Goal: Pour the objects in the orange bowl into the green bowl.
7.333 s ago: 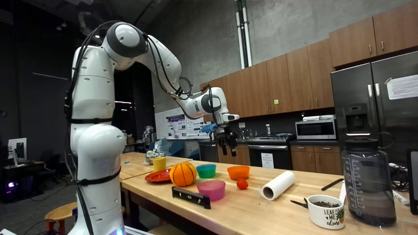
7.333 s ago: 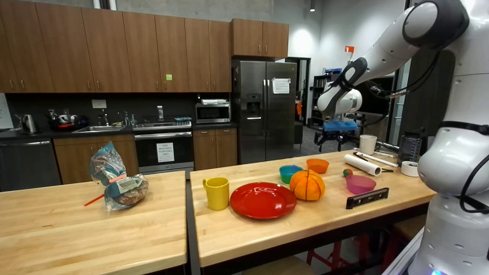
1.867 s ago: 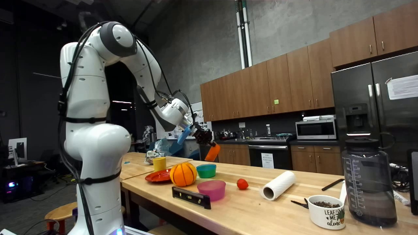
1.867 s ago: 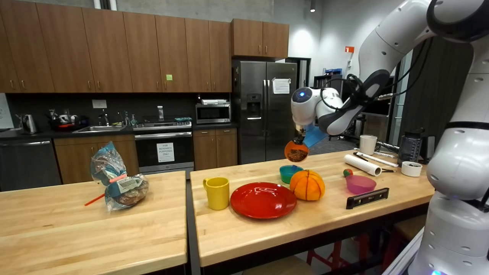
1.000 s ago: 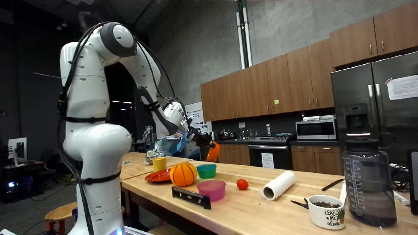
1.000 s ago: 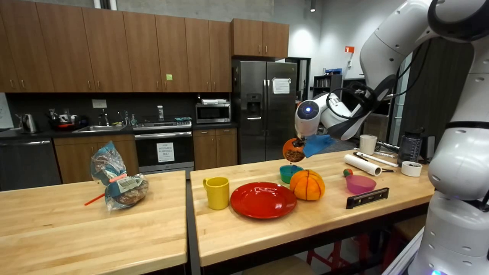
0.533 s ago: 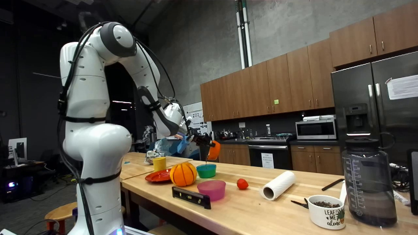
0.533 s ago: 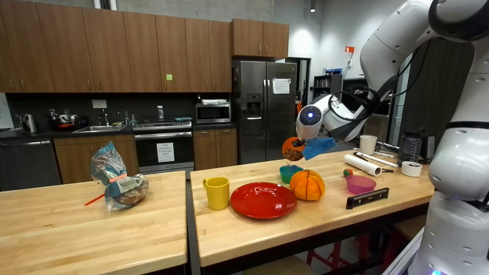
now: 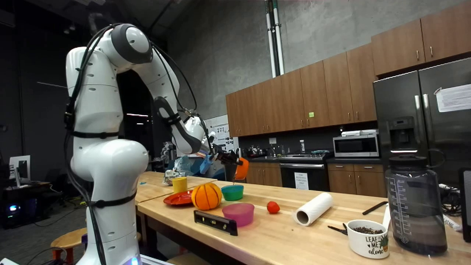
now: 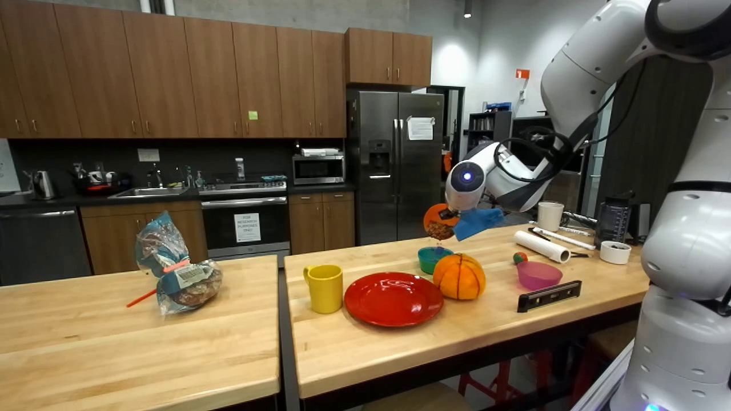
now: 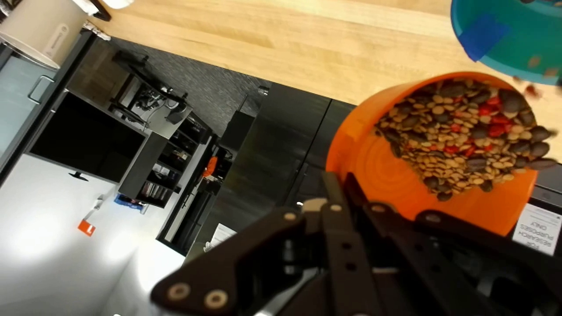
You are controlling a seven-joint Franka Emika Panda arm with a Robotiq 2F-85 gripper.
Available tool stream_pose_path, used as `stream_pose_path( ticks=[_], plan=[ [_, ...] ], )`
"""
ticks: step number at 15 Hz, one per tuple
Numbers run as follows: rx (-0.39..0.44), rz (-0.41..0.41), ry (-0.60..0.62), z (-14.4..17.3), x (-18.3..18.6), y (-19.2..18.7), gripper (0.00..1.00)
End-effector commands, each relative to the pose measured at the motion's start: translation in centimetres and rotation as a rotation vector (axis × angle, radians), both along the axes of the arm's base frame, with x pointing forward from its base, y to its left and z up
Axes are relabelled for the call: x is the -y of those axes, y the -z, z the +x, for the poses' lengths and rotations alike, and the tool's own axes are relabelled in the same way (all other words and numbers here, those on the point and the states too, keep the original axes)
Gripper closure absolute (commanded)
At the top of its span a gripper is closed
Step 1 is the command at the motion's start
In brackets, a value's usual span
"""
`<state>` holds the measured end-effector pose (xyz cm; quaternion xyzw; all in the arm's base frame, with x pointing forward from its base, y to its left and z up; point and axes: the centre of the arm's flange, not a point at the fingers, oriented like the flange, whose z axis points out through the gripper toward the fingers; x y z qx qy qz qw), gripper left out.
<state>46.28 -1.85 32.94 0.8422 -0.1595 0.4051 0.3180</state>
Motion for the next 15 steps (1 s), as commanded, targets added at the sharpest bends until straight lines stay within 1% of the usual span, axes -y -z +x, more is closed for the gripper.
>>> stream_pose_path(
  ticks=[1, 15],
  plan=[
    [0.038, -0.003, 0.0, -1.47, 0.23, -0.65, 0.99],
    [0.07, 0.009, -0.003, -2.25, -0.16, -1.22, 0.99]
  ],
)
